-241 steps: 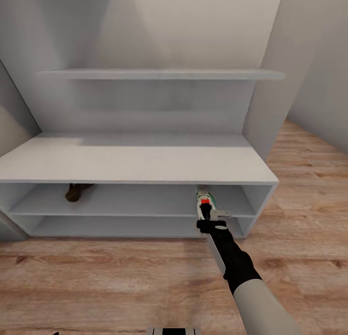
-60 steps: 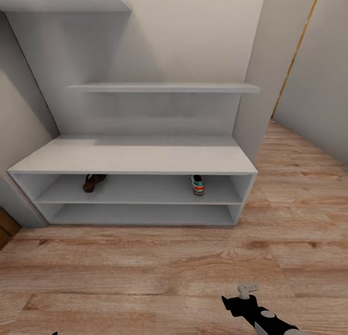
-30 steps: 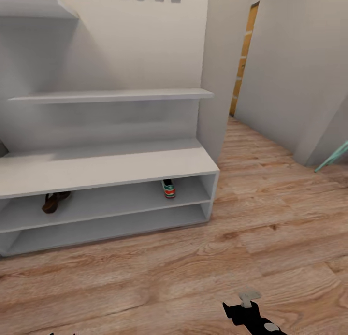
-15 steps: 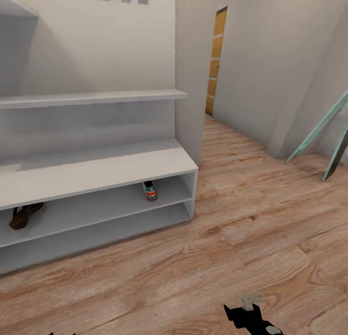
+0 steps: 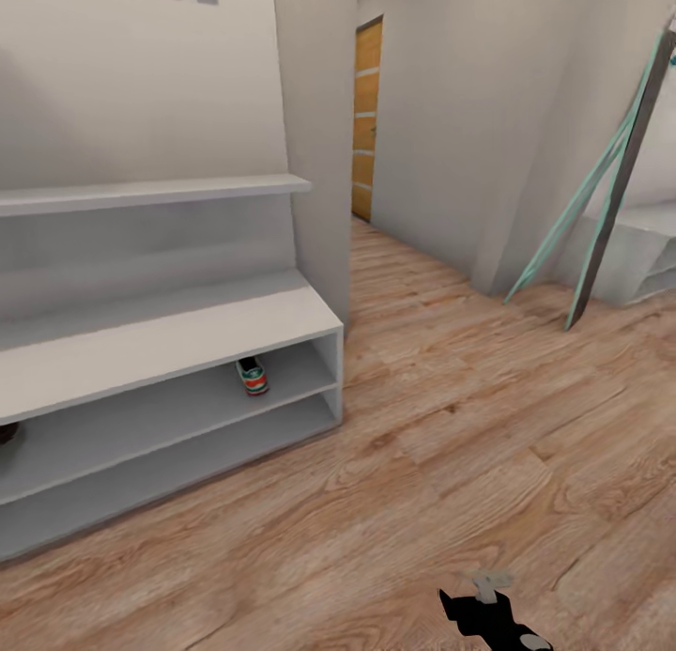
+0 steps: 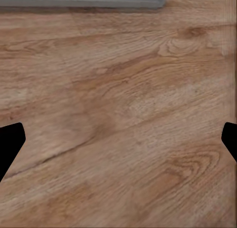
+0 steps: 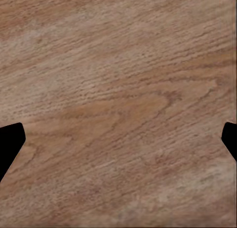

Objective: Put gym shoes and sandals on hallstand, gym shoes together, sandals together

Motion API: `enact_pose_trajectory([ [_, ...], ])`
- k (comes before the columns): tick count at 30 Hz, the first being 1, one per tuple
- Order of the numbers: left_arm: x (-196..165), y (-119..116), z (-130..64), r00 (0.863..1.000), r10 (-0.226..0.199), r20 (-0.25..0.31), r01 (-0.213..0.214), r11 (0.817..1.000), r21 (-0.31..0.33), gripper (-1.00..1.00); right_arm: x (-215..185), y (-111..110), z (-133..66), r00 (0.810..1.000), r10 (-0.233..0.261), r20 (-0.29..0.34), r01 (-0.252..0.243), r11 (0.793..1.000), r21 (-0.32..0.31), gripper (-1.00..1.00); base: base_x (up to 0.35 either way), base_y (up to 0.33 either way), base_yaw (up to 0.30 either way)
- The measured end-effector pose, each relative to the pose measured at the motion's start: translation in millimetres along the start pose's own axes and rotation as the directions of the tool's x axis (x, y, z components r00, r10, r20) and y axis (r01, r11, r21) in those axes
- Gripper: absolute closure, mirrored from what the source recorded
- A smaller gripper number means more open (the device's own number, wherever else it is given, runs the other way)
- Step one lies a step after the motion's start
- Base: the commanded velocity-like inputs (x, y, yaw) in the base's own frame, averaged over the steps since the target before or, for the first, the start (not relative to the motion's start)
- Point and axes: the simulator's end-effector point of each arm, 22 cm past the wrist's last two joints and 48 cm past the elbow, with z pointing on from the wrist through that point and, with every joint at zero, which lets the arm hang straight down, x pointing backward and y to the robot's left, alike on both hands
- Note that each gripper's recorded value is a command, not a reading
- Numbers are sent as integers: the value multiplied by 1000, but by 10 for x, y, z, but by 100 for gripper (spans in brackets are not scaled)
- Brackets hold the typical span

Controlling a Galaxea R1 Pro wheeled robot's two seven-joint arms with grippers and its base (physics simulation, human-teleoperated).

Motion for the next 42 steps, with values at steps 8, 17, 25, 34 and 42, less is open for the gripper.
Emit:
enact_pose_trajectory([
  [8, 7, -1, 0, 1000, -2, -1, 2, 1000, 0, -100, -2, -19, -2, 1000, 13, 1, -13, 1000, 6, -100, 0, 0, -288],
  [17, -4, -4, 0, 1000, -2, 3, 2, 1000, 1, -100, -14, -27, -6, 1000, 13, 3, -13, 1000, 7, -100, 0, 0, -284],
  [25, -11, -1, 1, 1000, -1, 4, 1, 1000, -1, -100, -20, -27, -9, 1000, 14, 4, -14, 1000, 6, -100, 0, 0, -281],
  [34, -15, 12, -1, 1000, -1, 5, 1, 1000, -6, -100, -21, -29, -11, 1000, 14, 4, -14, 1000, 4, -100, 45, -2, -281],
  [42, -19, 15, -2, 1000, -1, 7, 1, 1000, -7, -100, -29, -31, -12, 1000, 15, 5, -15, 1000, 5, -100, 249, -97, -281],
])
